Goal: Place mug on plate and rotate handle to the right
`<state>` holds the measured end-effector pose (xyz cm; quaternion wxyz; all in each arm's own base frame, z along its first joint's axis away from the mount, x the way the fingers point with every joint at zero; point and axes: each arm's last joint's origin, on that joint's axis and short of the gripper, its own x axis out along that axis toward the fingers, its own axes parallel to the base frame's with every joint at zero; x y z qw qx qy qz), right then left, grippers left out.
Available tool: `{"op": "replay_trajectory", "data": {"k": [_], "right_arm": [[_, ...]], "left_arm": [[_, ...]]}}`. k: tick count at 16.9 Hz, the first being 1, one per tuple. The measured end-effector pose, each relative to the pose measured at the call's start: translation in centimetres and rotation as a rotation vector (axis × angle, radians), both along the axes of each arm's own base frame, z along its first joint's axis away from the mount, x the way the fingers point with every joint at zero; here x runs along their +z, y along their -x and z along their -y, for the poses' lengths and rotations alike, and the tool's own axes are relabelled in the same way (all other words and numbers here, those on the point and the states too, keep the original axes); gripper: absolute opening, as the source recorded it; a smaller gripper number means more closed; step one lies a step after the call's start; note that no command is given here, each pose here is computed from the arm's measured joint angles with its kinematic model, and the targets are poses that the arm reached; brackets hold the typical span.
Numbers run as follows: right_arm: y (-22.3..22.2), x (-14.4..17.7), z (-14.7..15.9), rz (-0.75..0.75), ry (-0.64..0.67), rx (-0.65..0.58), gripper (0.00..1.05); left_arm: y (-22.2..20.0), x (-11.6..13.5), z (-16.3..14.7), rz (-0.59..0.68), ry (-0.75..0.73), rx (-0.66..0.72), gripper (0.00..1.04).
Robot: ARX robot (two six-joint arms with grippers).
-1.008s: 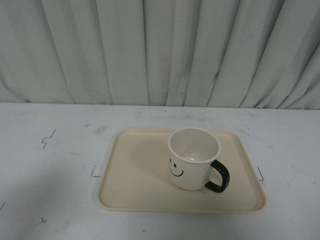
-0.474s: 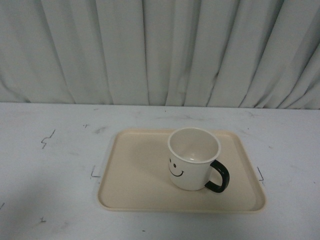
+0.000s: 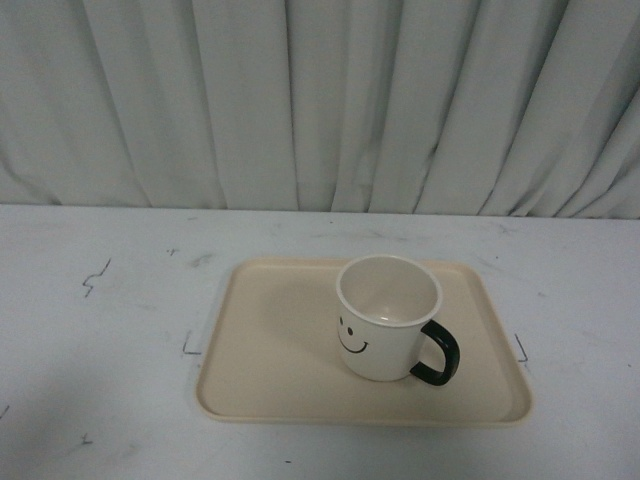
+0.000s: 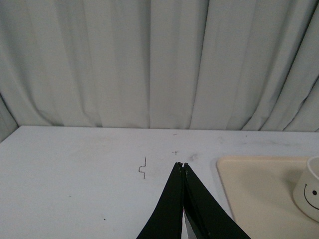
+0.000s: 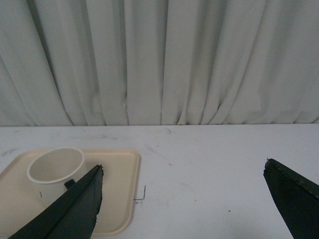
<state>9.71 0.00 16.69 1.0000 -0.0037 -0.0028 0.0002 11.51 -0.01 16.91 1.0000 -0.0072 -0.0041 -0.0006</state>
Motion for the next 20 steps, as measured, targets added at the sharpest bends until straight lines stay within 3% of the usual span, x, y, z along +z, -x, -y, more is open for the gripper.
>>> {"op": "replay_trajectory", "data": {"k": [8, 9, 13, 15, 16, 20], "right_arm": [[0.0, 0.0, 0.0, 0.0, 0.0, 0.0, 0.98], [0.0, 0.0, 0.0, 0.0, 0.0, 0.0, 0.98], [0.0, 0.0, 0.0, 0.0, 0.0, 0.0, 0.98], [0.0, 0.0, 0.0, 0.0, 0.0, 0.0, 0.98], [0.0, -0.2, 0.0, -0.034, -0.006, -0.01, 0.98], [-0.6, 0.0, -0.1, -0.18, -0.021, -0.031, 0.98]], "left_arm": [[1.6, -0.7, 0.0, -0.047, 0.0, 0.0, 0.02], [1.8, -0.2, 0.0, 0.004, 0.0, 0.0, 0.02], [1.8, -0.4, 0.0, -0.011, 0.0, 0.0, 0.02], [1.8, -0.4, 0.0, -0.008, 0.0, 0.0, 0.24], [1.8, -0.4, 0.0, -0.008, 0.0, 0.0, 0.4], [1.8, -0.4, 0.0, -0.008, 0.0, 0.001, 0.55]]}}
